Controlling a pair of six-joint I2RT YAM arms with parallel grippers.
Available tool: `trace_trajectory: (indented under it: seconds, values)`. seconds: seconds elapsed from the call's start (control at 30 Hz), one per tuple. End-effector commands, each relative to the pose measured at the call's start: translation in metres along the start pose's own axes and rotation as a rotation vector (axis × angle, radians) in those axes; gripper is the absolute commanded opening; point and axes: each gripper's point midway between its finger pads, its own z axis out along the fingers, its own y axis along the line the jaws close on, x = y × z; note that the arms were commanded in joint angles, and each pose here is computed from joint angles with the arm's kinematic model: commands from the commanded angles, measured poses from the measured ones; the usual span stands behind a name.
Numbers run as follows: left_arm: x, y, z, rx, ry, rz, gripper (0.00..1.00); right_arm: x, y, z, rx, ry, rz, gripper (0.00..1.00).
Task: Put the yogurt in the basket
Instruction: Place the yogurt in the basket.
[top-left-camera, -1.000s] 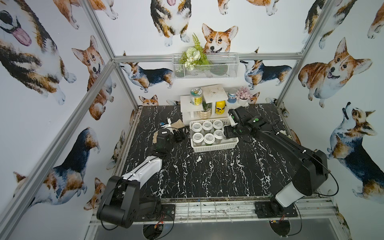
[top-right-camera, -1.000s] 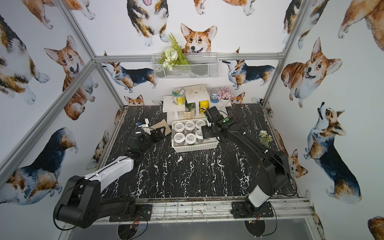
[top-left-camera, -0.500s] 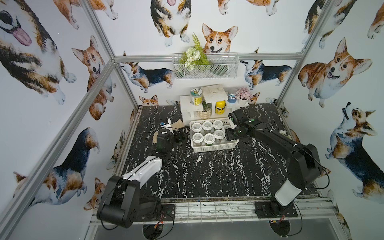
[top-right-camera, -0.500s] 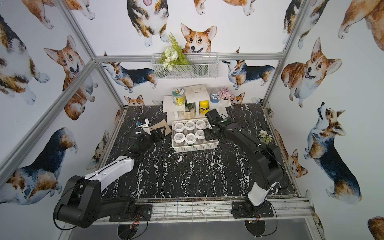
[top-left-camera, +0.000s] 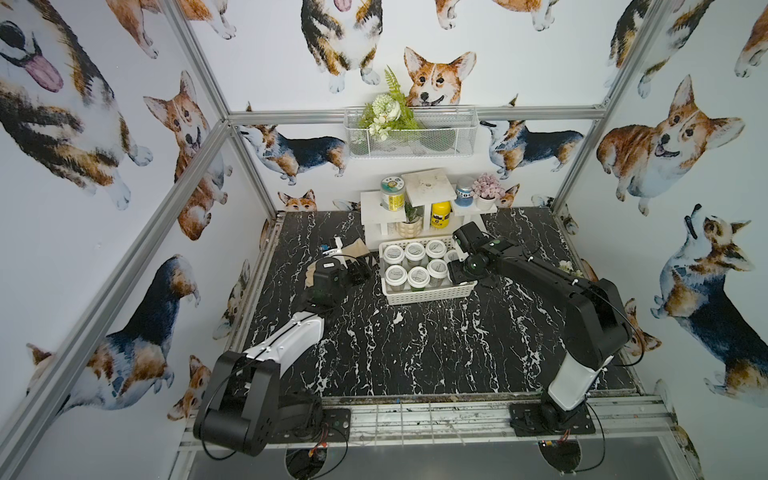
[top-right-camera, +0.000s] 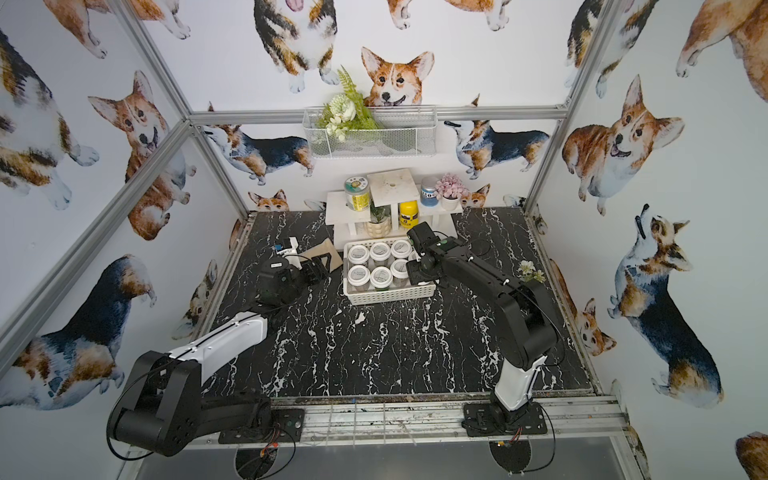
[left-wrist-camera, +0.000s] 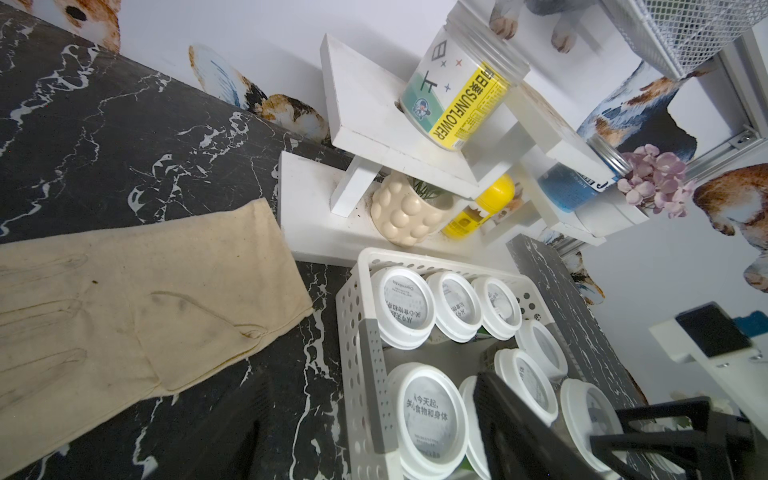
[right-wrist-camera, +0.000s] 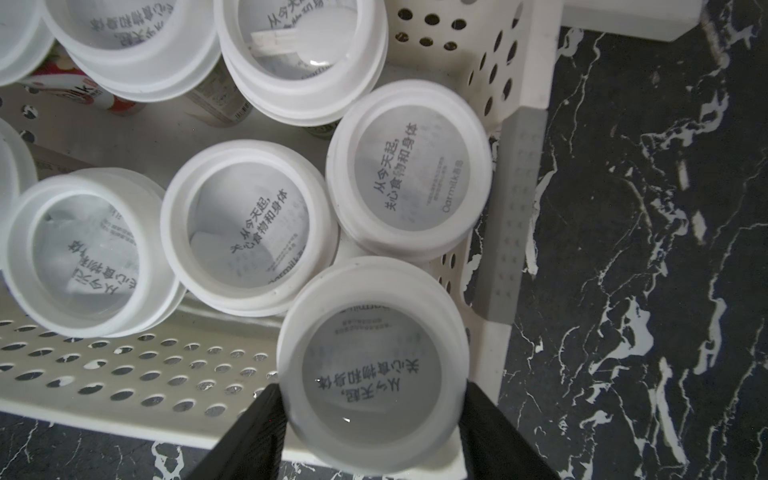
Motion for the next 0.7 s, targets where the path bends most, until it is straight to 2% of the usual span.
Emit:
trace_trajectory:
  seconds: [0.0, 0.43, 0.67]
  values:
    - [-0.005, -0.004, 0.000, 0.014, -0.017, 0.002, 0.82, -0.004, -0.002, 0.003, 0.009, -0.013, -0.007, 0.68]
    - [-0.005, -0.003, 0.000, 0.013, -0.017, 0.002, 0.81, 0.001, -0.005, 0.010, 0.009, 0.008, -0.007, 0.68]
    - [-0.006, -0.003, 0.001, 0.014, -0.018, 0.003, 0.81, -0.014, -0.004, -0.016, -0.006, -0.042, -0.001, 0.84]
